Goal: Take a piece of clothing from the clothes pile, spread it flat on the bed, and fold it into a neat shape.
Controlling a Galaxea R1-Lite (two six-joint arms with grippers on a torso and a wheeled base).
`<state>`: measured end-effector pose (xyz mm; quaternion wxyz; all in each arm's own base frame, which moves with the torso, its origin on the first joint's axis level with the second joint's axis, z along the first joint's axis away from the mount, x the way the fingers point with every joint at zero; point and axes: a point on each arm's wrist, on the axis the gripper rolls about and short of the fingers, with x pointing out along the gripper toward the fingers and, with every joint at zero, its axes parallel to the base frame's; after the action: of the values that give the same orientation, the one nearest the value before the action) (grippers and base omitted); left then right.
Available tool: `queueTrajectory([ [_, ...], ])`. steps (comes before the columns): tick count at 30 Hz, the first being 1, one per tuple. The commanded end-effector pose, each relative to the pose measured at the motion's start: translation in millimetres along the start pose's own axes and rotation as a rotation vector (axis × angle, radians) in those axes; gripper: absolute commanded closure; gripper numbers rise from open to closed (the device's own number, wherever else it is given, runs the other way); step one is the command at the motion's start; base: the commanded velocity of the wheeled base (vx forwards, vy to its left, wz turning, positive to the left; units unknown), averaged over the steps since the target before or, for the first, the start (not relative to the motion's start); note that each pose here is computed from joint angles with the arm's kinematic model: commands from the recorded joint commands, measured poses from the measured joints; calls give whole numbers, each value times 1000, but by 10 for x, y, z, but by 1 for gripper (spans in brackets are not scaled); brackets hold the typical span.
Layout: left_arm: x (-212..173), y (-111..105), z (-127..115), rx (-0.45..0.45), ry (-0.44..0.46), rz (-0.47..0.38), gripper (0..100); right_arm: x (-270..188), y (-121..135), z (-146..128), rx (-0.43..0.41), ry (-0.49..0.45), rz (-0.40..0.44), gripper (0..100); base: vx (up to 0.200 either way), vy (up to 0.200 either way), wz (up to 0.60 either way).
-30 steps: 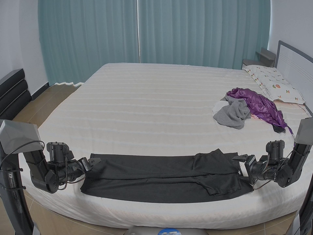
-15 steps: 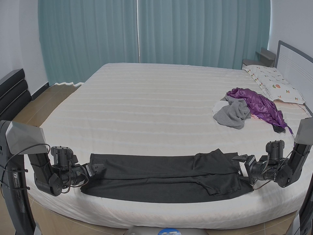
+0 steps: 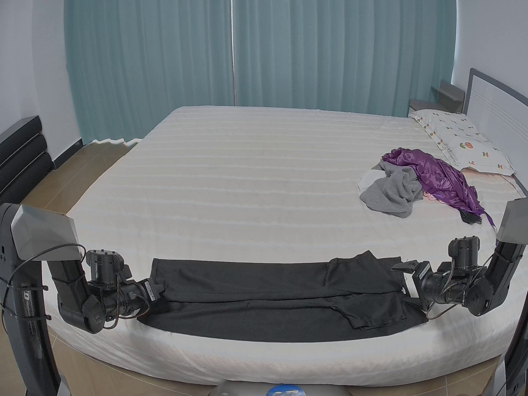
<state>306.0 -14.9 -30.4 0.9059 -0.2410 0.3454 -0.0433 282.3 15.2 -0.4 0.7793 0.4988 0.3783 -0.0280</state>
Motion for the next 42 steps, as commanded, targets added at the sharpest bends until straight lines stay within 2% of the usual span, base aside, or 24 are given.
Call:
queueTrajectory([
  [1, -59, -27, 40, -7, -21, -6, 100, 3, -2, -2, 0, 1, 0, 0, 0, 0, 0],
  [19, -101, -73, 101, -74, -46, -20, 100, -2, 6, 22, 3, -8, 9, 0, 0, 0, 0],
  [27, -77, -86, 130, -76, -56, -29, 100, -88, 2, 255, 59, -107, 65, 0, -100, 0, 0],
  [31, -70, -138, 172, -120, -71, -48, 100, -99, -51, 328, 77, -107, 69, 0, 0, 0, 0],
  [34, -58, -177, 179, -118, -75, -59, 100, -96, -53, 368, 82, -111, 78, 0, 0, 0, 0],
  [42, -73, -244, 188, -109, -82, -73, 100, -64, -112, 448, 102, -129, 69, 0, 0, -200, 0],
])
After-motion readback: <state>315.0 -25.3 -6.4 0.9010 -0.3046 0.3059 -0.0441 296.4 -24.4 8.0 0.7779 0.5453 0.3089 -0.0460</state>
